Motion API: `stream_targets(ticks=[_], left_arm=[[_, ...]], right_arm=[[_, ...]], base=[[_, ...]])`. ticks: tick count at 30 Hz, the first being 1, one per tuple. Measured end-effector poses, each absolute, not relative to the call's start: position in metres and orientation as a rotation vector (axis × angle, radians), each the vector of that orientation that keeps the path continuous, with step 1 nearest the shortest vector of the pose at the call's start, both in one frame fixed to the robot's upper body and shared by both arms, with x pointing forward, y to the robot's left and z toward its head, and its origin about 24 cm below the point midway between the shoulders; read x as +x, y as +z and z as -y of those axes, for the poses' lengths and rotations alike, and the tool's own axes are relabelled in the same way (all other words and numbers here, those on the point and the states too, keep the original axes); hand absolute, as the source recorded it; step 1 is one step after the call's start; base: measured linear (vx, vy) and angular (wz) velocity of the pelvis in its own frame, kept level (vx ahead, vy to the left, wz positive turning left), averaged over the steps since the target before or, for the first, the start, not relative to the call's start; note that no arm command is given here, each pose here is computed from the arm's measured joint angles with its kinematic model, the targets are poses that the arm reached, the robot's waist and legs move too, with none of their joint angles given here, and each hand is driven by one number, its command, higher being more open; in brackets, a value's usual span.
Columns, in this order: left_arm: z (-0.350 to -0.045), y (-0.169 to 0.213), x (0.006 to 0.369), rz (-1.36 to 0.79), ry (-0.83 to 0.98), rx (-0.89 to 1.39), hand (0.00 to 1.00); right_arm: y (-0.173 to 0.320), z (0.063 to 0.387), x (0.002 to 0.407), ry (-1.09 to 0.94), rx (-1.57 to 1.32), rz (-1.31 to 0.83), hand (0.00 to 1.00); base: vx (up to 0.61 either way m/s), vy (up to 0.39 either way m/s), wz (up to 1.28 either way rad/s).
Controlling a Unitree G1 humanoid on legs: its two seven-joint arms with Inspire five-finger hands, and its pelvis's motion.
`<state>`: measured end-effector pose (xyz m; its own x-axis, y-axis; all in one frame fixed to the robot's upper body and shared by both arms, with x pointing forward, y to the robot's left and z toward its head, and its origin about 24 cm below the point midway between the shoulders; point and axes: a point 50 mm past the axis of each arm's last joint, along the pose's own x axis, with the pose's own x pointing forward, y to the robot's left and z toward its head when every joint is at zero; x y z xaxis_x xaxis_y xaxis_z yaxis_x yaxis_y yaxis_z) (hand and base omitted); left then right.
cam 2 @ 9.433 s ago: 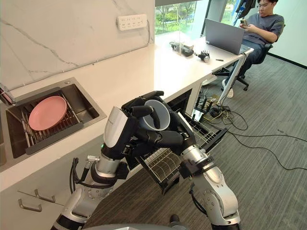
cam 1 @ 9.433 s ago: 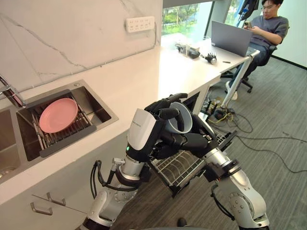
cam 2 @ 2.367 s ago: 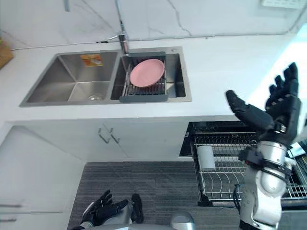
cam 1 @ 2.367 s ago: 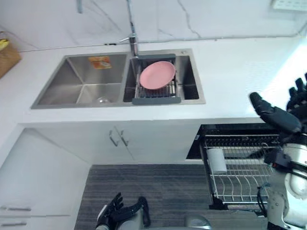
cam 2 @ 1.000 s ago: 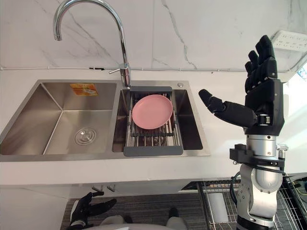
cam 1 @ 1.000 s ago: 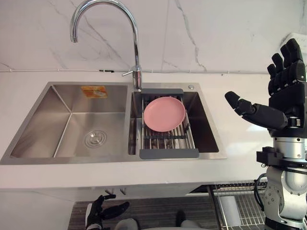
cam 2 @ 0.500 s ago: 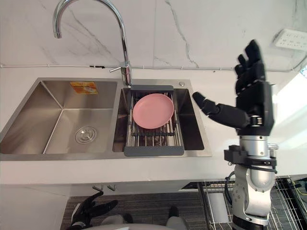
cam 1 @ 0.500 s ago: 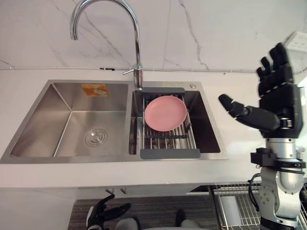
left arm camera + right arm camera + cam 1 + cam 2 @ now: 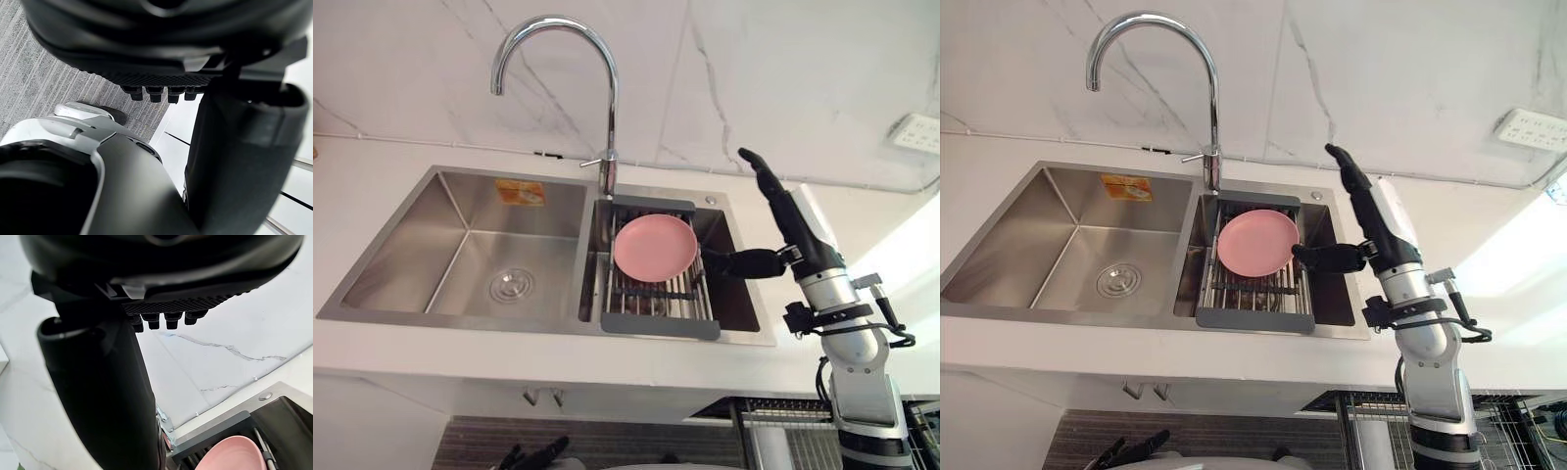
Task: Walk over to the sink, pick up the cup, carry it to the dishwasher, place the cup inside the dishwasher, then close the dishwasher door
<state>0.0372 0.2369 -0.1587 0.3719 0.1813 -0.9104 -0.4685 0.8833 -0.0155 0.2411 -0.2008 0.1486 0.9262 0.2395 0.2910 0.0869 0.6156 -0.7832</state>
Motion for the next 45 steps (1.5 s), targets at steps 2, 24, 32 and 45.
stream_targets(ticks=[2,24,32,45], left_arm=[[-0.237,-0.159,0.037,-1.125,0.428,-0.298,1.00],[-0.238,-0.160,0.037,-1.169,0.394,-0.287,1.00],[-0.234,-0.161,0.037,-1.169,0.382,-0.291,1.00],[-0.232,-0.161,0.039,-1.169,0.360,-0.284,1.00]], right_arm=[[0.149,0.194,0.244,0.122,-1.001,0.390,1.00],[0.074,0.170,0.268,0.348,-1.318,0.156,1.00],[0.060,0.177,0.276,0.232,-1.393,0.148,1.00],[0.046,0.172,0.286,0.091,-1.575,0.236,1.00]], base=[[-0.02,-0.021,0.06],[-0.01,-0.011,0.07],[-0.04,-0.021,0.08],[-0.02,-0.009,0.05]])
